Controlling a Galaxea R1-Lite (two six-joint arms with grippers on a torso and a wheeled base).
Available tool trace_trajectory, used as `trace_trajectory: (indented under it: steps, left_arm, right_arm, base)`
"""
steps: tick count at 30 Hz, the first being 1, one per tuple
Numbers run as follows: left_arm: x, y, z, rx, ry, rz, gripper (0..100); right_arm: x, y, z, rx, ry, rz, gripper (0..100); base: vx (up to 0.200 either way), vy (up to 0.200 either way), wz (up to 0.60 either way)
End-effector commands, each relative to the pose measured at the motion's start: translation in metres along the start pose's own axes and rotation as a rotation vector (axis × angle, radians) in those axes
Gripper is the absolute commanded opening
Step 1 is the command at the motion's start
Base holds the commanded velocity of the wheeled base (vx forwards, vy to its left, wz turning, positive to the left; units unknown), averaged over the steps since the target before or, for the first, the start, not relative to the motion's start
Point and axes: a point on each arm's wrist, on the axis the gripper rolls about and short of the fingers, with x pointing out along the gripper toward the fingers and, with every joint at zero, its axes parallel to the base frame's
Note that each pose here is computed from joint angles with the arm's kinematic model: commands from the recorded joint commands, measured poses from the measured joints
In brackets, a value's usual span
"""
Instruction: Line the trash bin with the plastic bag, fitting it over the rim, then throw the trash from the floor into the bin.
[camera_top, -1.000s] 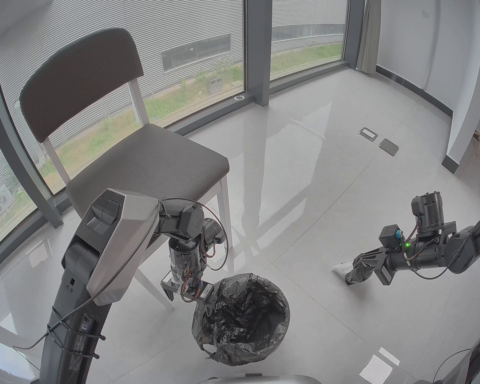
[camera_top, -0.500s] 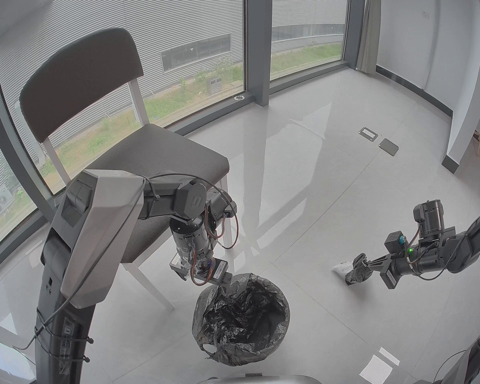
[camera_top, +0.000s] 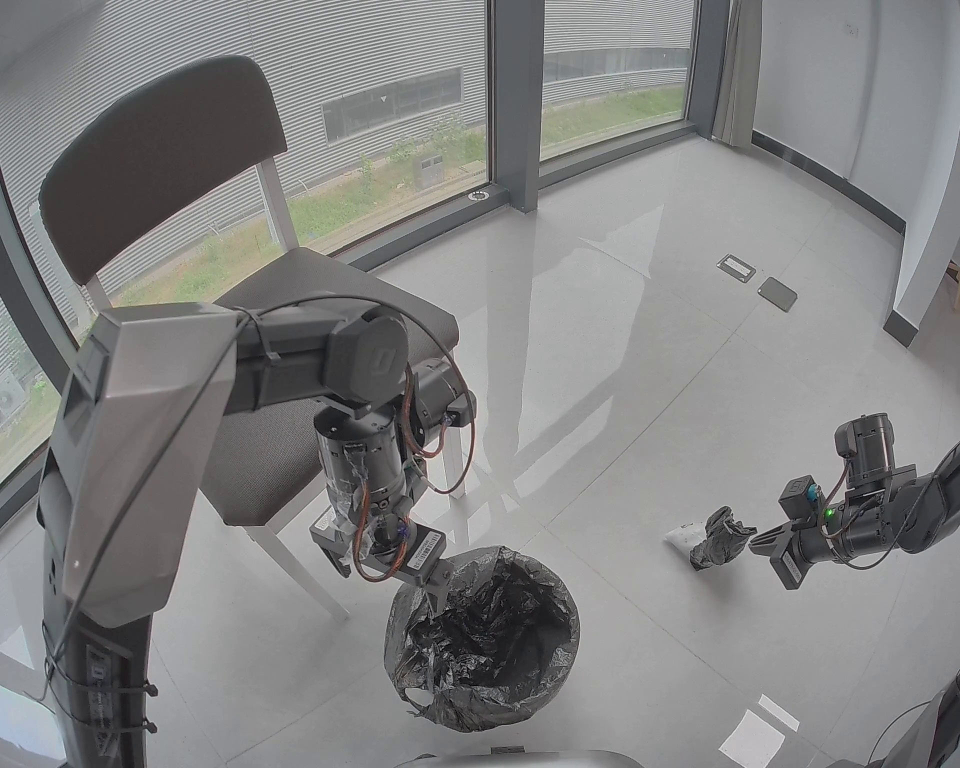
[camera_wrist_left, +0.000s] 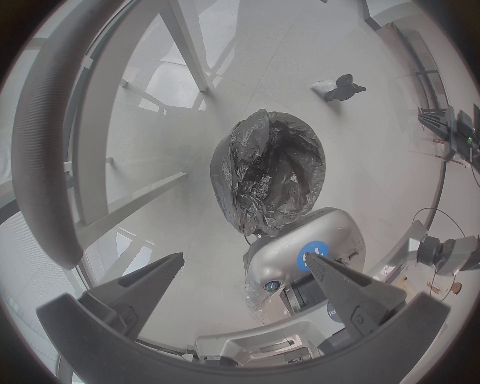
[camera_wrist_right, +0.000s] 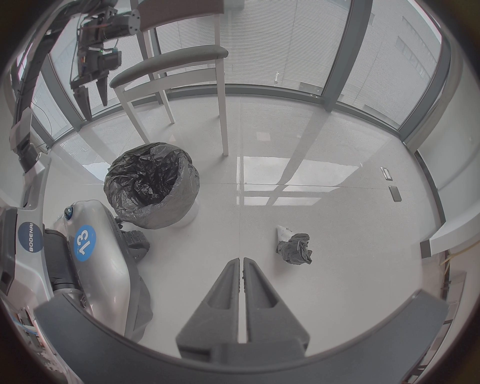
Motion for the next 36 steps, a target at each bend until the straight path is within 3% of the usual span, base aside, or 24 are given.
trace_trajectory:
  steps: [1,3,7,15,21,26,28,29,30,31,32,33,36]
  left_arm:
    - [-0.019,-0.005,-0.013,0.011,-0.028,-0.001,100]
    - [-0.022,-0.016,-0.02,0.017,-0.002,0.006,100]
    - [-0.024,-0.019,-0.016,0.015,-0.061,-0.003,100]
    - [-0.057,-0.01,-0.044,0.009,-0.059,-0.003,100]
    - [-0.079,-0.001,-0.073,0.002,-0.004,0.009,100]
    - [-0.081,-0.003,-0.069,0.006,-0.061,-0.003,100]
    - [-0.072,-0.004,-0.066,0.008,0.007,0.011,100]
    - [0.003,-0.012,-0.024,0.031,0.249,0.076,100]
    - [0.049,-0.014,-0.007,0.054,0.363,0.152,100]
    - [0.054,-0.017,-0.006,0.07,0.371,0.181,100]
    - [0.017,-0.025,-0.02,0.106,0.254,0.245,100]
    - [0.011,-0.034,-0.026,0.122,0.237,0.224,100]
    - [0.025,-0.034,-0.02,0.114,0.28,0.21,100]
  right_arm:
    - [-0.001,0.001,-0.002,0.001,0.004,0.003,0]
    - [-0.003,0.003,-0.002,0.001,0.004,0.003,0]
    - [-0.007,0.006,-0.005,0.003,0.007,0.005,0]
    - [-0.009,0.008,-0.008,0.001,0.012,0.008,0]
    - [-0.009,0.009,-0.008,-0.003,0.016,0.011,0]
    - [-0.009,0.01,-0.009,-0.005,0.018,0.015,0]
    - [-0.009,0.01,-0.009,-0.006,0.018,0.016,0]
    - [-0.009,0.011,-0.009,-0.006,0.019,0.017,0]
    - [-0.009,0.011,-0.01,-0.006,0.02,0.018,0]
    - [-0.01,0.011,-0.01,-0.004,0.021,0.017,0]
    - [-0.012,0.011,-0.009,-0.009,0.013,0.011,0]
    - [-0.014,0.011,-0.008,-0.009,0.008,0.006,0]
    - [-0.016,0.009,-0.007,-0.008,0.002,-0.002,0]
  base:
    - [0.0,0.0,0.0]
    - [0.0,0.0,0.0]
    - [0.0,0.0,0.0]
    - [0.0,0.0,0.0]
    - [0.0,0.0,0.0]
    - [0.0,0.0,0.0]
    - [0.0,0.0,0.0]
    - [0.0,0.0,0.0]
    - [0.0,0.0,0.0]
    - [0.0,0.0,0.0]
    - [0.0,0.0,0.0]
    - [0.0,0.0,0.0]
    - [0.0,0.0,0.0]
